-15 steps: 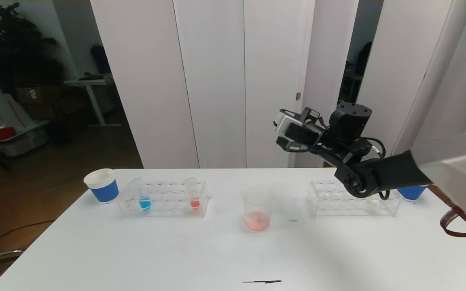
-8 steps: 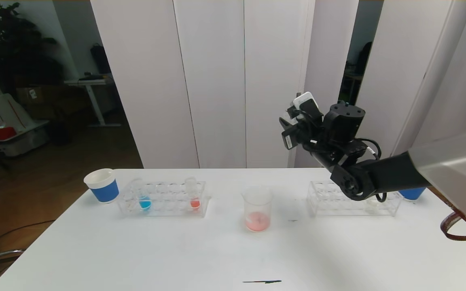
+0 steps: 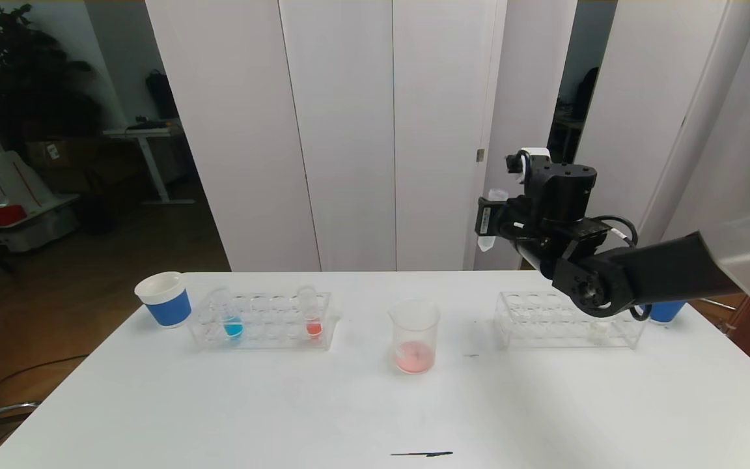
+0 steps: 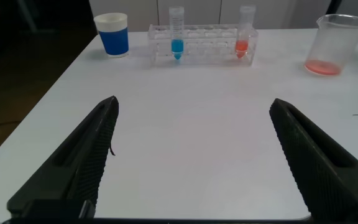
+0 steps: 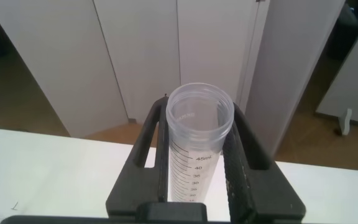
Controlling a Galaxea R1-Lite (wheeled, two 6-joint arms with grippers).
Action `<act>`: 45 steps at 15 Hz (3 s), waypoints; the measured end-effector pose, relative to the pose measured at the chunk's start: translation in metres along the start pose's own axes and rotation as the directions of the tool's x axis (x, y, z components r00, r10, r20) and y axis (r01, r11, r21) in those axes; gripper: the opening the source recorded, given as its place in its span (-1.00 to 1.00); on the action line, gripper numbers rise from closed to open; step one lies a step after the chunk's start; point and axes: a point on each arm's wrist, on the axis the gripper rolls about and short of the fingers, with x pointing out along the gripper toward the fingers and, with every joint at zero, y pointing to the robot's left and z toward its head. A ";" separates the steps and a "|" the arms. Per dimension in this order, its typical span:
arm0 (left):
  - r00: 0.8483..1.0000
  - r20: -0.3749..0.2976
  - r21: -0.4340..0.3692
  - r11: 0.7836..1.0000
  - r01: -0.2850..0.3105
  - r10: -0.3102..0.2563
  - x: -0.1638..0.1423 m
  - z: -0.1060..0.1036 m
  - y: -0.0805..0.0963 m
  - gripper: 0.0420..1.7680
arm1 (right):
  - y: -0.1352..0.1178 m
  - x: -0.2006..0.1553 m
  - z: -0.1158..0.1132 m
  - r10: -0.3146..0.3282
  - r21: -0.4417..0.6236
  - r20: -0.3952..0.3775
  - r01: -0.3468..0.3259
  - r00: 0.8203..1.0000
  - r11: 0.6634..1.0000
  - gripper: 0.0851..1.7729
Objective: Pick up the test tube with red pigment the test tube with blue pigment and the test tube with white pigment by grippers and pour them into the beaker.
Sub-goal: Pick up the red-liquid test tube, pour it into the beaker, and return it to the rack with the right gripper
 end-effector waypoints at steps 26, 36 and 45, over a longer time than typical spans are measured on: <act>1.000 0.000 0.000 1.000 0.000 0.000 0.000 0.000 0.000 0.97 | -0.290 -0.067 -0.023 -0.629 0.044 0.079 0.627 0.774 0.778 -0.41; 1.000 0.000 0.000 1.000 0.000 0.000 0.000 0.000 0.000 0.97 | -0.289 -0.048 -0.062 -0.587 0.067 0.018 0.585 0.809 0.808 -0.41; 1.000 0.000 0.000 1.000 0.000 0.000 0.000 0.000 0.000 0.97 | -0.298 -0.048 -0.075 -0.602 0.061 -0.015 0.601 0.799 0.797 0.59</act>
